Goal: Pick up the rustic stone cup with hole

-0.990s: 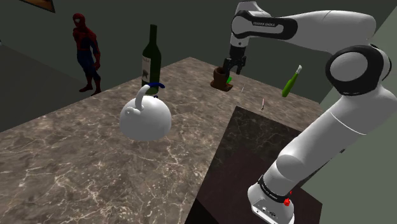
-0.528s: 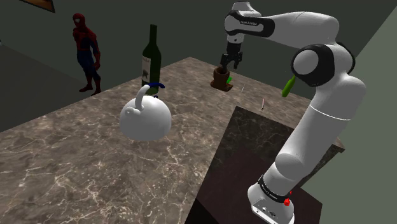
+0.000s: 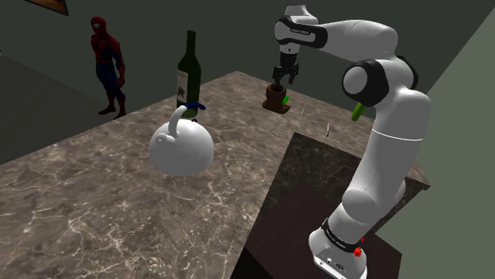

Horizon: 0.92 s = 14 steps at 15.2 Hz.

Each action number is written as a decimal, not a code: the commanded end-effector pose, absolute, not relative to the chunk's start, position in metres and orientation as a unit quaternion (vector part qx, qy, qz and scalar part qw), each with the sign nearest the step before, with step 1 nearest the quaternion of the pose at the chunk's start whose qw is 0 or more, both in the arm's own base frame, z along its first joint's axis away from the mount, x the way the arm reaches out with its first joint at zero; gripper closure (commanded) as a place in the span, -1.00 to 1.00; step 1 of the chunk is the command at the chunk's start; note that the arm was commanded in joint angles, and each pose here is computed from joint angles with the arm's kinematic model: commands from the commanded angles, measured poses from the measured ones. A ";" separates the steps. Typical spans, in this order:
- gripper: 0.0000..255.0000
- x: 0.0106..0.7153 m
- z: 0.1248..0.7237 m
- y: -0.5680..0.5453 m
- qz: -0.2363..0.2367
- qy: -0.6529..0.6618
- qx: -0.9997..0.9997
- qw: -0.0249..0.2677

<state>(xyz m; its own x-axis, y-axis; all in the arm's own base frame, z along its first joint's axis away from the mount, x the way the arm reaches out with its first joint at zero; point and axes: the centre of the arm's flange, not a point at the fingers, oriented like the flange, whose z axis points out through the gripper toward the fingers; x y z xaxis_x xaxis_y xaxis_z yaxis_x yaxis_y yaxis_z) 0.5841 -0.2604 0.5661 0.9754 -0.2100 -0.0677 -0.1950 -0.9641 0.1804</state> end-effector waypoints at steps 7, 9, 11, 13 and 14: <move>1.00 0.584 0.542 -0.262 -0.043 -0.102 0.990 0.087; 1.00 0.584 0.542 -0.262 -0.043 -0.102 0.990 0.087; 1.00 0.584 0.542 -0.262 -0.043 -0.102 0.990 0.087; 1.00 0.584 0.542 -0.262 -0.043 -0.102 0.990 0.087; 1.00 0.584 0.542 -0.262 -0.043 -0.102 0.990 0.087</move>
